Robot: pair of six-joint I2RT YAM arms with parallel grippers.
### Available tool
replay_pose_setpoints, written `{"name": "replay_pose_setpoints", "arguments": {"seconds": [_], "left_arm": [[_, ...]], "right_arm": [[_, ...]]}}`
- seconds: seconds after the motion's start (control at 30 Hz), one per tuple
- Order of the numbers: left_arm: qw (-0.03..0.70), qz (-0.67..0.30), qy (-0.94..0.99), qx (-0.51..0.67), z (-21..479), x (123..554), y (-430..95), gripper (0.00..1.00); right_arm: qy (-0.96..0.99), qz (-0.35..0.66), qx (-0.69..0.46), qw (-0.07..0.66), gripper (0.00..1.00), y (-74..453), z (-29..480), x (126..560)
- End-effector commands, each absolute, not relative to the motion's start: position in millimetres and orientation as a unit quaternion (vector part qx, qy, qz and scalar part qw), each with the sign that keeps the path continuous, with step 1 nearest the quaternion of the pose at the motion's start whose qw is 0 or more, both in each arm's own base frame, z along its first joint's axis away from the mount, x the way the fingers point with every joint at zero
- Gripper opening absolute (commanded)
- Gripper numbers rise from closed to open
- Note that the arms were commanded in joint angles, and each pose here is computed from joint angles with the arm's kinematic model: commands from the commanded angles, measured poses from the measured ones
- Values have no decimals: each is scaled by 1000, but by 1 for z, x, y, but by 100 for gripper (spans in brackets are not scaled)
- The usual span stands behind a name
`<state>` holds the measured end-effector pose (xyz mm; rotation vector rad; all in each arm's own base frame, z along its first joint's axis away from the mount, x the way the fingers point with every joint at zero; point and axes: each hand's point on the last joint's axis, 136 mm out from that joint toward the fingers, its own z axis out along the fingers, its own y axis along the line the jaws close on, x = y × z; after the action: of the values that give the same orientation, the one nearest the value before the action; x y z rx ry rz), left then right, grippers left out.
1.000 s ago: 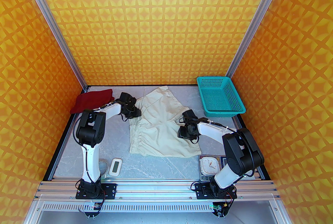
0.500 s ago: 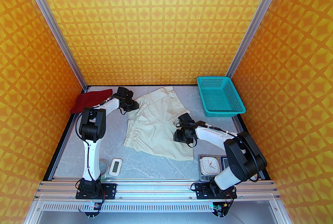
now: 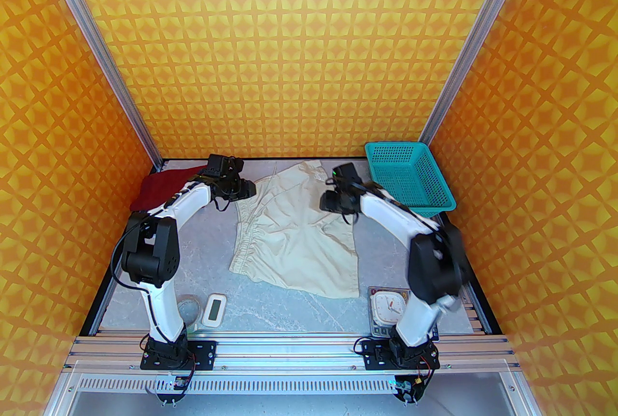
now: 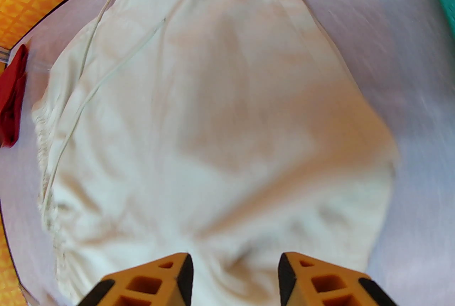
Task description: Fold and stack the mixed laundry pile
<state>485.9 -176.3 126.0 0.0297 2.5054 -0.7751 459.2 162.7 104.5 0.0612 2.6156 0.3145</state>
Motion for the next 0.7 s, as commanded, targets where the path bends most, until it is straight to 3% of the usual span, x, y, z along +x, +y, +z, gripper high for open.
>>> {"name": "replay_pose_setpoints", "arguments": {"seconds": [0.0, 0.4, 0.67], "left_arm": [[229, -278, 933, 5, 93, 486, -176, 33], [210, -275, 938, -37, 31, 545, -169, 30], [221, -274, 936, -28, 56, 560, -169, 37]], "right_arm": [[965, 86, 1, 246, 44, 163, 82, 486], [974, 92, 84, 189, 44, 139, 18, 525], [973, 96, 76, 193, 45, 138, 29, 540]]}}
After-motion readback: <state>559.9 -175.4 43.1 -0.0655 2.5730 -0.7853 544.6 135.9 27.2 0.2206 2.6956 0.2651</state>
